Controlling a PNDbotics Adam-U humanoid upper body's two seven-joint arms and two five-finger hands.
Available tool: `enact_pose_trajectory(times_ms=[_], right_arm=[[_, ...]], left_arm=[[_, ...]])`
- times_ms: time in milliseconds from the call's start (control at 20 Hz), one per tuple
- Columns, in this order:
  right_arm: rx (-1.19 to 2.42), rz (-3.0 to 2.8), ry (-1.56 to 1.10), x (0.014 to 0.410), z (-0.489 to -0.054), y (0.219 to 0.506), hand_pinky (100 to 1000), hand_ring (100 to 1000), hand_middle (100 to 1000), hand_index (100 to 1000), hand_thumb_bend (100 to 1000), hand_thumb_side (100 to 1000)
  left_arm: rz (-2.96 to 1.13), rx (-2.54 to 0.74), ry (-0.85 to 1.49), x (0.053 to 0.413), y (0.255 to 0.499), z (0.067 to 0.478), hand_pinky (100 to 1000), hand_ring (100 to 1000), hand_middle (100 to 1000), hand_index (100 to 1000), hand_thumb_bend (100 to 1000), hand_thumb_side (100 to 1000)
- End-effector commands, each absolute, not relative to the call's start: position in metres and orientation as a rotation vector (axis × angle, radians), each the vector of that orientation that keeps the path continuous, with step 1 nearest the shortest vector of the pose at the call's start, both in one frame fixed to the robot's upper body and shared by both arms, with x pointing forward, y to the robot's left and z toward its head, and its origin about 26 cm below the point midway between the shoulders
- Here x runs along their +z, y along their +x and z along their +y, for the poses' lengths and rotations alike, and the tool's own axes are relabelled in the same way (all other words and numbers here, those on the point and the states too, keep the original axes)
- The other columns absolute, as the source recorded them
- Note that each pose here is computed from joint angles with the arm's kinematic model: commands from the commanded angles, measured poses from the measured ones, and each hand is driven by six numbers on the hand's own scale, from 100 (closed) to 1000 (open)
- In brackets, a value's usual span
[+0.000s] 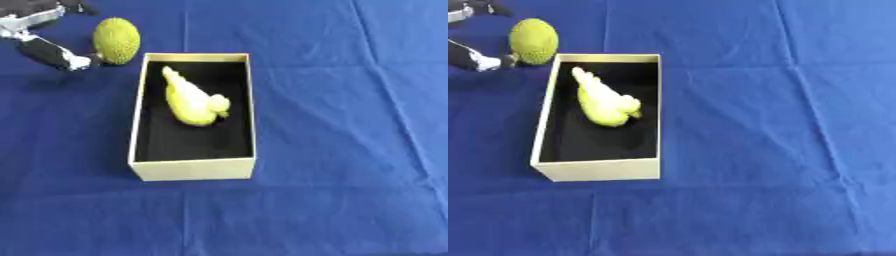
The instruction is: Pick up objects on the table and place them in the box.
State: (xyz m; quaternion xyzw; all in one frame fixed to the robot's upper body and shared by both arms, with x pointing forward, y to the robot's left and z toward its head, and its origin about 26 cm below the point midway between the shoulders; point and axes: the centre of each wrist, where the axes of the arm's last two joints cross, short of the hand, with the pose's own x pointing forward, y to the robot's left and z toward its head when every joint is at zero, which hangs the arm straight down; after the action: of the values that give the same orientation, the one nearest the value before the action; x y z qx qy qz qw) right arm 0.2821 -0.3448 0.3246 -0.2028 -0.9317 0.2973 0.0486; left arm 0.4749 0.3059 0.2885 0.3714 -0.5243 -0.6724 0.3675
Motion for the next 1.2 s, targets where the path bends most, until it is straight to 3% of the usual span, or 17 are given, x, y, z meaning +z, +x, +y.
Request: enact_pose_trajectory(times_ms=[50,350,800,1200], right_arm=[[0.936,-2.853,-0.643,0.336,-0.346,0.276,867,839,624,803,100,163],[0.93,-2.84,-0.642,0.334,-0.346,0.276,868,837,620,799,100,185],[0.933,-2.807,-0.636,0.33,-0.346,0.277,869,830,609,788,100,235],[0.956,-2.78,-0.615,0.326,-0.344,0.279,870,823,597,779,100,280]], left_arm=[[-1.316,-1.703,0.991,0.303,0.477,0.31,916,923,875,957,390,512],[-1.307,-1.674,0.966,0.299,0.484,0.307,919,928,880,964,384,528],[-1.35,-1.662,0.982,0.307,0.484,0.298,956,962,906,992,521,576],[-1.338,-1.598,1.092,0.308,0.486,0.293,951,958,894,992,536,574]])
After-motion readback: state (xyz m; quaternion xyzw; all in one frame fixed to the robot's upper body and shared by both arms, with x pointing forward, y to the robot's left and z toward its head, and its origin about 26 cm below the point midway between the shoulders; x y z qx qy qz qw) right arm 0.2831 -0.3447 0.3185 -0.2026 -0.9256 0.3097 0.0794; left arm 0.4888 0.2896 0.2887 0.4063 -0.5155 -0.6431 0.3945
